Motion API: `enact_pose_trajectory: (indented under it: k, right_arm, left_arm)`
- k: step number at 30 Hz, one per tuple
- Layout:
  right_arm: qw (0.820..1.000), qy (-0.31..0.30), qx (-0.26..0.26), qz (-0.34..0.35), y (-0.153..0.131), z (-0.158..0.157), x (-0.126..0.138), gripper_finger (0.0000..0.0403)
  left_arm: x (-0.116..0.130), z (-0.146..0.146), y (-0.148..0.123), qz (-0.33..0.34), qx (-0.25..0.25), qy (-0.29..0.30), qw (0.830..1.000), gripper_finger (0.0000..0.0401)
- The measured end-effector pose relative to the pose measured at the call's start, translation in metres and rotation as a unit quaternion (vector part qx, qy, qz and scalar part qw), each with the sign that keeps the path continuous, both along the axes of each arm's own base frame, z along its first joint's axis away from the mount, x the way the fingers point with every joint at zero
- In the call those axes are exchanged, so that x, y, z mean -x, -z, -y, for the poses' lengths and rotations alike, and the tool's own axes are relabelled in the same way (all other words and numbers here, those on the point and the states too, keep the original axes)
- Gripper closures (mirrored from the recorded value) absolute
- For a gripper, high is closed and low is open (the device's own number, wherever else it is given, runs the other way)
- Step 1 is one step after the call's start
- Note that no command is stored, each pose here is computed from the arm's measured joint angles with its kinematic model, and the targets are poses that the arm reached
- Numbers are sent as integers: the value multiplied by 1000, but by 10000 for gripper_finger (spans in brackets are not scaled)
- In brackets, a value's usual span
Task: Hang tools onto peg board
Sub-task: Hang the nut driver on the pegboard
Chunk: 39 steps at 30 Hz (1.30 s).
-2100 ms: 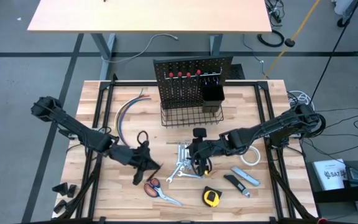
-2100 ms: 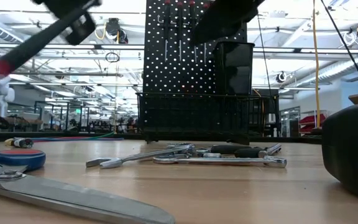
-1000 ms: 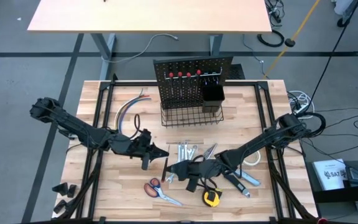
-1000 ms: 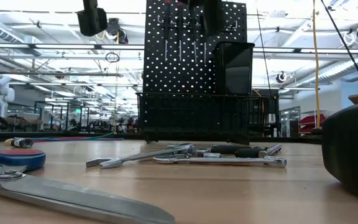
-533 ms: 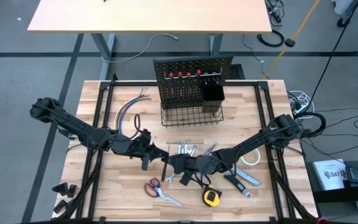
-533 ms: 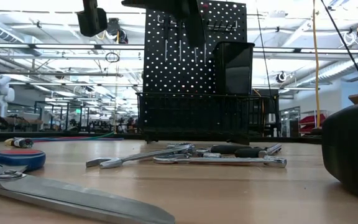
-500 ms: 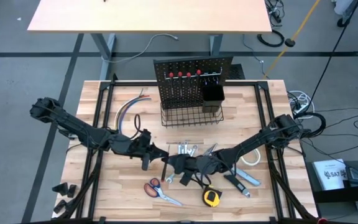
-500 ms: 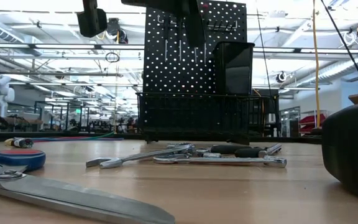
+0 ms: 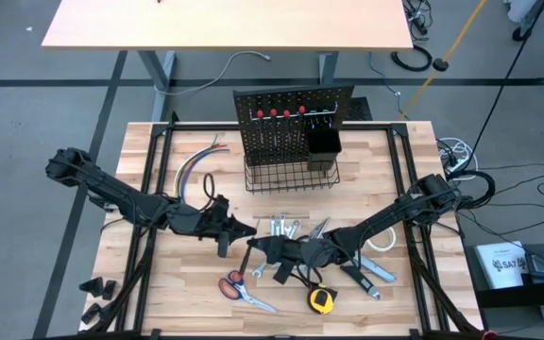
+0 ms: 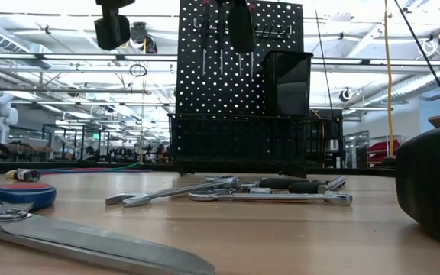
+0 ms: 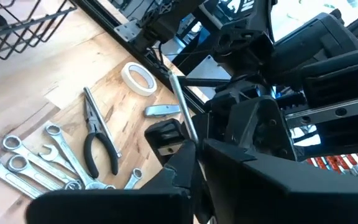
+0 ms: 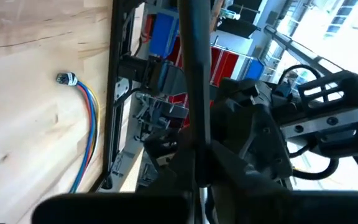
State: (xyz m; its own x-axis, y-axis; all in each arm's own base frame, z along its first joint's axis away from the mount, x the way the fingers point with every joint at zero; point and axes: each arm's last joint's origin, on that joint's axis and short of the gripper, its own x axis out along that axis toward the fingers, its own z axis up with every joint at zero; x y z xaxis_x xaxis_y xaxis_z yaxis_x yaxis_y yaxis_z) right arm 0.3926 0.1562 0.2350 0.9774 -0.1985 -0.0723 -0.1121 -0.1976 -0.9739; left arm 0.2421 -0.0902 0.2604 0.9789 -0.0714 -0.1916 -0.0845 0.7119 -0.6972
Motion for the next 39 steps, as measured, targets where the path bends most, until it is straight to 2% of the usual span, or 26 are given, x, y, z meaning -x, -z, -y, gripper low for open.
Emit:
enact_pose_trajectory:
  k: [7,12,14,17,20,22,25,28,30,33,39]
  right_arm:
    - [998,21,-65,11,1,-4,2,387]
    - [992,83,-96,27,-2,-6,7,387]
    - [984,103,-138,40,-8,-3,11,387]
    - [963,123,-231,57,-26,11,18,387]
    - [925,162,-339,57,-46,40,30,387]
    - [885,176,-427,63,-64,62,43,387]
    - [811,178,-554,63,-87,90,63,387]
    - [755,169,-630,71,-104,107,79,387]
    - [738,164,-648,94,-117,112,89,387]
    - [721,144,-666,127,-135,117,104,387]
    - [679,91,-695,220,-172,134,129,387]
  left_arm:
    - [6,-8,-13,33,-64,-2,997,308]
    - [27,-21,-30,43,-113,9,993,268]
    - [39,-26,-37,46,-142,12,989,259]
    - [54,-32,-44,47,-185,14,982,254]
    - [66,-36,-52,64,-219,-3,974,253]
    - [71,-37,-56,71,-247,-13,966,253]
    - [75,-40,-59,70,-304,-48,949,253]
    - [77,-45,-64,68,-347,-104,930,253]
    - [77,-46,-66,65,-375,-125,916,253]
    - [76,-48,-67,59,-405,-131,903,253]
    - [75,-48,-52,45,-429,-122,894,253]
